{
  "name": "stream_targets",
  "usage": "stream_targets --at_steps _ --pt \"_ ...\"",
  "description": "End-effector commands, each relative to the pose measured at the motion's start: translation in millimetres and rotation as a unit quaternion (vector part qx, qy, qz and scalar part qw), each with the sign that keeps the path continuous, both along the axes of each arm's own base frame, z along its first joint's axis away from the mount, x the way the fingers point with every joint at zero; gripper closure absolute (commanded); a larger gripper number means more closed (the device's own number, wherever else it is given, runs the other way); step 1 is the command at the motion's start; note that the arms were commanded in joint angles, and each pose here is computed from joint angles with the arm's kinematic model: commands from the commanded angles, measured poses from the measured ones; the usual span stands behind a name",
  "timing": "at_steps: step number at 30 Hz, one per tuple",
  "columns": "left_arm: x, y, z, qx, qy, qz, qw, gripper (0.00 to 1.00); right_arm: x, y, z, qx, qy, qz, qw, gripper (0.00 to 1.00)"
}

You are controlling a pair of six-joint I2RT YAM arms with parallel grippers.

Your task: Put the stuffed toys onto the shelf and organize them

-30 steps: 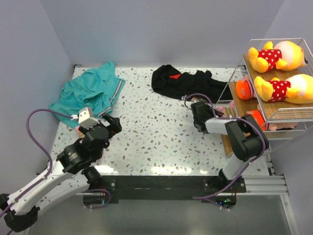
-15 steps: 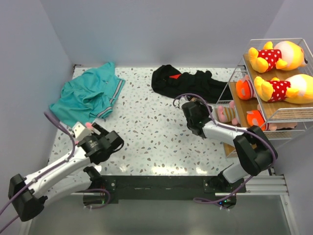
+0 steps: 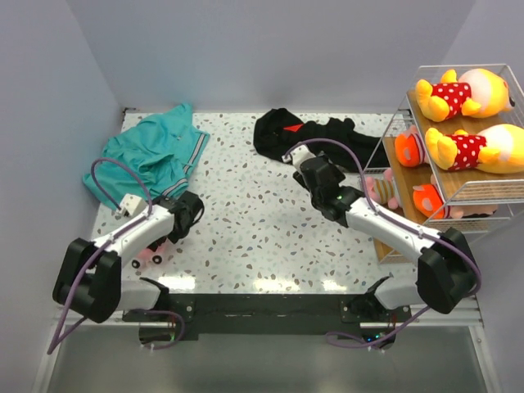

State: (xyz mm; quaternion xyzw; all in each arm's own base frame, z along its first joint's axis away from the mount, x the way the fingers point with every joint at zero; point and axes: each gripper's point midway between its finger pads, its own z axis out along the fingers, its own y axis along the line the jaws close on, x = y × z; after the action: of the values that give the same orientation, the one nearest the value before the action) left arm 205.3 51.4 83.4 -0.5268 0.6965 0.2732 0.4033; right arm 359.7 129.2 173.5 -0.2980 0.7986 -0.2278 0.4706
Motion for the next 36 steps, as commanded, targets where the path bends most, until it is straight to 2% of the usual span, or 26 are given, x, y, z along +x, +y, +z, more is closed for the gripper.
stream_targets --at_steps 1,3,4,5,14,17,19,21,22,23,24,25,26,27,28,29,30,31,32,34,35,36 --pt "34 -18 4 -0.026 -0.018 -0.034 0.999 0.51 -9 0 21 0.061 -0.021 -0.018 0.998 0.41" --pt "41 -25 3 -0.033 -0.020 -0.065 0.997 0.68 -10 -1 32 0.081 -0.035 -0.024 0.996 0.41" --pt "42 -28 2 -0.041 -0.026 -0.074 0.996 0.89 -11 -1 35 0.088 -0.035 -0.027 0.995 0.41" --pt "41 -31 2 -0.043 -0.023 -0.083 0.995 1.00 -12 0 40 0.107 -0.041 -0.034 0.993 0.41" --pt "24 -77 30 -0.048 -0.043 -0.146 0.987 1.00 -18 12 75 0.192 -0.042 -0.040 0.980 0.42" --pt "24 -100 38 -0.042 -0.040 -0.191 0.980 1.00 -23 19 81 0.218 -0.032 -0.028 0.975 0.43" --pt "27 -121 46 -0.033 -0.050 -0.234 0.970 1.00 -30 31 86 0.239 -0.010 0.006 0.971 0.43" --pt "30 -142 58 -0.006 -0.047 -0.305 0.951 1.00 -37 41 90 0.255 0.003 0.039 0.966 0.43" --pt "39 -157 67 -0.007 -0.076 -0.326 0.942 1.00 -42 48 92 0.266 0.011 0.061 0.962 0.43" --pt "40 -164 72 0.026 -0.048 -0.377 0.925 1.00 -52 61 98 0.283 0.023 0.110 0.953 0.42" --pt "43 -175 82 0.029 -0.055 -0.414 0.908 1.00 -59 68 96 0.289 0.034 0.139 0.947 0.42" --pt "53 -204 85 -0.011 -0.089 -0.457 0.885 1.00 -64 75 102 0.301 0.031 0.168 0.938 0.42" --pt "52 -211 88 0.016 -0.069 -0.515 0.854 1.00 -77 84 112 0.315 0.028 0.212 0.925 0.42" --pt "52 -219 105 -0.002 -0.106 -0.545 0.832 1.00 -82 84 106 0.316 0.030 0.224 0.921 0.42" --pt "51 -247 110 -0.039 -0.148 -0.598 0.787 1.00 -84 88 113 0.320 0.014 0.246 0.915 0.42" --pt "49 -253 120 -0.021 -0.156 -0.634 0.757 1.00 -97 92 124 0.315 0.001 0.296 0.902 0.41" --pt "44 -262 140 -0.038 -0.194 -0.659 0.726 1.00 -101 94 119 0.309 -0.004 0.315 0.897 0.41" --pt "42 -265 150 -0.016 -0.197 -0.682 0.704 1.00 -107 94 123 0.297 -0.016 0.339 0.893 0.40" --pt "39 -266 162 -0.012 -0.210 -0.692 0.690 1.00 -117 94 123 0.294 -0.024 0.365 0.883 0.39" --pt "33 -275 184 0.010 -0.215 -0.730 0.648 1.00 -127 96 131 0.282 -0.051 0.407 0.867 0.39" --pt "30 -279 193 0.016 -0.220 -0.745 0.630 1.00 -144 102 130 0.284 -0.049 0.450 0.845 0.38" --pt "21 -288 206 0.013 -0.220 -0.771 0.597 1.00 -153 107 134 0.282 -0.056 0.481 0.829 0.36"
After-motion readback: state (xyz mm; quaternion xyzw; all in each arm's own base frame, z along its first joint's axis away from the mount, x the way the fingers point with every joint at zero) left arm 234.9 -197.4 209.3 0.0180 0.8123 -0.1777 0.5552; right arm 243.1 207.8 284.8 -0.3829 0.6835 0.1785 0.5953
